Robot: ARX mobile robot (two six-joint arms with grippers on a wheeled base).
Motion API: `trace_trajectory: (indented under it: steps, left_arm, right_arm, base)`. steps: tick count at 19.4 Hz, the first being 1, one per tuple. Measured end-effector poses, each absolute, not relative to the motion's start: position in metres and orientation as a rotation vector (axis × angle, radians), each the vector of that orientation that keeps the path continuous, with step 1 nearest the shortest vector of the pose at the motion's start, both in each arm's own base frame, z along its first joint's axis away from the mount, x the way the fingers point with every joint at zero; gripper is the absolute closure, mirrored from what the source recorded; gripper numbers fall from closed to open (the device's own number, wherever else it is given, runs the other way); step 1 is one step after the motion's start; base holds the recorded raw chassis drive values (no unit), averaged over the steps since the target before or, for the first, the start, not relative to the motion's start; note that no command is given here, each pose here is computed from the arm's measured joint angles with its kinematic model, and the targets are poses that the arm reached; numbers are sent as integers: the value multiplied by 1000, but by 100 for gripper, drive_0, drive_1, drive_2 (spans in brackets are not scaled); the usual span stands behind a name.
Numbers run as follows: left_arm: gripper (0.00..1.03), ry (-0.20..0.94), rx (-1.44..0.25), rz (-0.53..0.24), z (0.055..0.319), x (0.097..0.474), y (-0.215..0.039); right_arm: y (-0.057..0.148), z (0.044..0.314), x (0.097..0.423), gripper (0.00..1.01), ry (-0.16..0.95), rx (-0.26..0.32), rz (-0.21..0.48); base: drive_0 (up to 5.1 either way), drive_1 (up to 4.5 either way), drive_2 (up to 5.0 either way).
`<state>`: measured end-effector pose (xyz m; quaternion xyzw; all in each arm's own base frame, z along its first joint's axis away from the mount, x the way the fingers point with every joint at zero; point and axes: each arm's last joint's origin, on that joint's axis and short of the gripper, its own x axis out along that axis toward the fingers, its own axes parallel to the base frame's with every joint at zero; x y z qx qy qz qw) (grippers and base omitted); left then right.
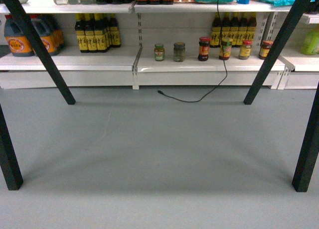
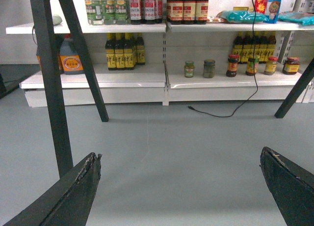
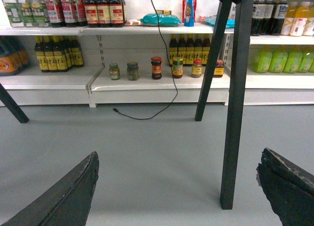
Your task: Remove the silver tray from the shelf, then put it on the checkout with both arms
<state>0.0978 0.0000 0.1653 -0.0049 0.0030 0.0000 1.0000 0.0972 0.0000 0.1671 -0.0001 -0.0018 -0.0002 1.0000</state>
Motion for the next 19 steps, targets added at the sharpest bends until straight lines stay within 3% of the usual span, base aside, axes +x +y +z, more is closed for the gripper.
trace_trajectory:
  steps: [19]
  left_arm:
    - [5,6,-10,0,165,98,0]
  right_arm:
    - [0,167,97,3,-4,0,0]
  base:
    - [-7,-425,411]
